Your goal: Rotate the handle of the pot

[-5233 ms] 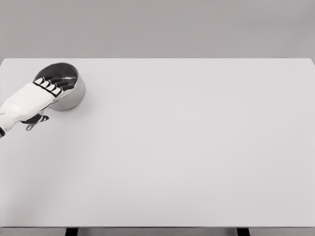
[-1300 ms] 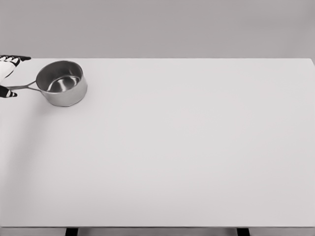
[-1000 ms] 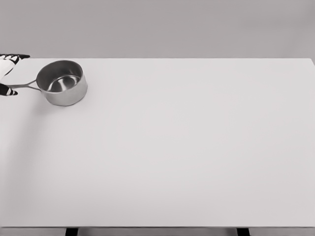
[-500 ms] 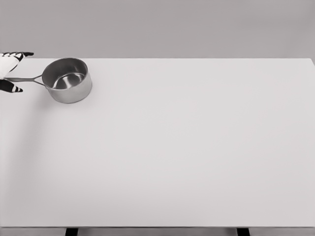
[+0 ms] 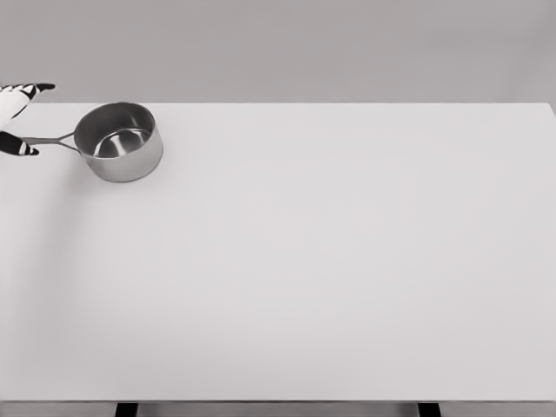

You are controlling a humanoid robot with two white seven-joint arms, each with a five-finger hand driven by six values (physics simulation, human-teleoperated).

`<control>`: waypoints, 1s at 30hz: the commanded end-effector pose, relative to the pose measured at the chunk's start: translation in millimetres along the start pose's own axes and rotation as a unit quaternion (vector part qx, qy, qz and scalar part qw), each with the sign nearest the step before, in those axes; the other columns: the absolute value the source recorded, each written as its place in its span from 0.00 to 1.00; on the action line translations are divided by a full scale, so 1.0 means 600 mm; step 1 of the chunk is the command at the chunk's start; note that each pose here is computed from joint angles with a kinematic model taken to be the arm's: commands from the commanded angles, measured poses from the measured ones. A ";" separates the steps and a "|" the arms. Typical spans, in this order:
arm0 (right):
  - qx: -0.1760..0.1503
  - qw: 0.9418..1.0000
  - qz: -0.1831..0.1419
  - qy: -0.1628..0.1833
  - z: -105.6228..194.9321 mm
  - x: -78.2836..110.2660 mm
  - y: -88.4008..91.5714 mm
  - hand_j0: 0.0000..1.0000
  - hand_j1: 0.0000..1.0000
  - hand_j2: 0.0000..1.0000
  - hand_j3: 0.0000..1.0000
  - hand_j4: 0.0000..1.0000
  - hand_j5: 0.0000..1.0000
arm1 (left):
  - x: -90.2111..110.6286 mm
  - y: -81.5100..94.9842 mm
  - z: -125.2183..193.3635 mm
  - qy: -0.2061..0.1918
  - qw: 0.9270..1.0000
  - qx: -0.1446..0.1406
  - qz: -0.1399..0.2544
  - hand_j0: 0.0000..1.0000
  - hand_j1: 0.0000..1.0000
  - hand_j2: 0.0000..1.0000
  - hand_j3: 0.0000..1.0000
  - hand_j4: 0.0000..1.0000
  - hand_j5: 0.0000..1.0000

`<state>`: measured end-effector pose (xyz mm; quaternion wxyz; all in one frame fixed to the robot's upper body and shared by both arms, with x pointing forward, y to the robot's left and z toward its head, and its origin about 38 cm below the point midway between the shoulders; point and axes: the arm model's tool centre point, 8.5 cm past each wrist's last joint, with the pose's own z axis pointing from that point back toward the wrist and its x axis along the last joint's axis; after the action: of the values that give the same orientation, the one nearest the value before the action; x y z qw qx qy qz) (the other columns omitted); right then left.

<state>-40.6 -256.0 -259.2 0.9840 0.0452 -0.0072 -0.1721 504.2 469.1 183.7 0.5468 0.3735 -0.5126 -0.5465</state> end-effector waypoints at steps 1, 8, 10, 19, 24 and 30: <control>0.000 1.000 0.000 0.000 0.000 0.000 0.000 1.00 1.00 1.00 1.00 1.00 1.00 | -0.007 -0.006 0.002 0.005 1.000 -0.004 0.006 1.00 1.00 1.00 1.00 1.00 1.00; 0.000 1.000 0.000 0.000 0.000 0.000 0.000 1.00 1.00 1.00 1.00 1.00 1.00 | -0.016 -0.005 0.000 0.014 1.000 -0.006 0.016 1.00 1.00 1.00 1.00 1.00 1.00; 0.000 1.000 0.000 0.000 0.000 0.000 0.000 1.00 1.00 1.00 1.00 1.00 1.00 | -0.016 -0.003 -0.001 0.014 1.000 -0.005 0.017 1.00 1.00 1.00 1.00 1.00 1.00; 0.000 1.000 0.000 0.000 0.000 0.000 0.000 1.00 1.00 1.00 1.00 1.00 1.00 | -0.023 0.005 -0.003 0.021 0.999 -0.001 0.027 1.00 1.00 1.00 1.00 1.00 1.00; 0.000 1.000 0.000 0.000 0.000 0.000 0.000 1.00 1.00 1.00 1.00 1.00 1.00 | -0.022 0.005 -0.003 0.018 1.000 -0.001 0.026 1.00 1.00 1.00 1.00 1.00 1.00; 0.000 1.000 0.000 0.000 0.000 0.000 0.000 1.00 1.00 1.00 1.00 1.00 1.00 | -0.017 0.008 0.003 -0.009 1.000 0.004 0.019 1.00 1.00 1.00 1.00 1.00 1.00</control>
<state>-40.7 -256.0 -259.2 0.9840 0.0452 -0.0071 -0.1721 505.5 479.7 184.3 0.5585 0.3634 -0.5187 -0.5357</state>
